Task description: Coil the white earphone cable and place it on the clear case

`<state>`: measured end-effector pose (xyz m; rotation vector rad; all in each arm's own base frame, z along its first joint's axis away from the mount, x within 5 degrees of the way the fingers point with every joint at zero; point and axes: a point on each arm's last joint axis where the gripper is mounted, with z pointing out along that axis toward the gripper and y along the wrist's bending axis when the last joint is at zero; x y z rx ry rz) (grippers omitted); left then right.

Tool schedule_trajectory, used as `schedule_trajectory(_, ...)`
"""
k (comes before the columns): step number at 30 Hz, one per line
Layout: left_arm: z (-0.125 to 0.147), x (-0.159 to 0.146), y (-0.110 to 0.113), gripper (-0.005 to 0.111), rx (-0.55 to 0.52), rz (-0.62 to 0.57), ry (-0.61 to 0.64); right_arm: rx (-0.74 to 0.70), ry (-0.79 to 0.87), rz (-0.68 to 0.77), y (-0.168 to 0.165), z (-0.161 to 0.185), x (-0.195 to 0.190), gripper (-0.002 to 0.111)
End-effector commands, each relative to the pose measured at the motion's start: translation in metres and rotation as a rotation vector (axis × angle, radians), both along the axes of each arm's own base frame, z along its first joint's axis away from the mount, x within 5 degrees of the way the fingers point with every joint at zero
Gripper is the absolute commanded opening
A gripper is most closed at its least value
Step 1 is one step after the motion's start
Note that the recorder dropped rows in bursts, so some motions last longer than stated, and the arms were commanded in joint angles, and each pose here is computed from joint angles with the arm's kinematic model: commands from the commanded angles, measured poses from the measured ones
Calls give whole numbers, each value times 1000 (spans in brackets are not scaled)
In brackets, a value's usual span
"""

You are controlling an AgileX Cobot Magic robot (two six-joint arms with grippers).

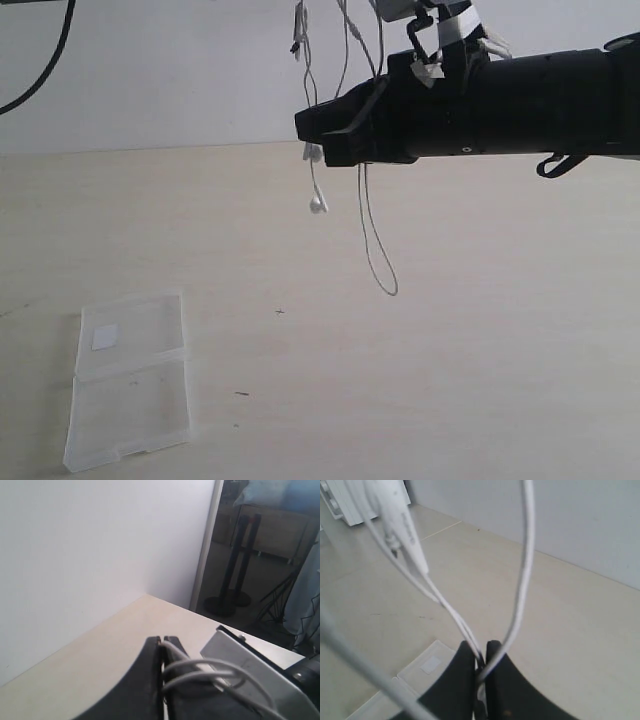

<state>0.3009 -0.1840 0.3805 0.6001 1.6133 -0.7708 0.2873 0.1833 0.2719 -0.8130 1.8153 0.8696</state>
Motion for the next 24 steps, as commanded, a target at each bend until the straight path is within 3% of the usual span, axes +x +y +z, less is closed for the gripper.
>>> schedule_trajectory(1, 5, -5, -3, 0, -29, -46, -2, -10, -5, -28, -1, 1, 2, 0)
schedule_trajectory(7, 10, -9, -1, 0, -21, -48, -23, -36, -5, -74, -4, -1, 6, 0)
schedule_trajectory(15, 11, -5, 4, 0, 9, 36, -31, -27, -5, -59, -3, 0, 5, 0)
schedule_trajectory(20, 10, -3, 6, 0, 15, 58, -30, 4, -27, 23, 2, 3, -1, 1)
schedule_trajectory(24, 8, -2, 5, 0, 18, 61, -26, 21, -62, 90, 5, 6, -5, 14)
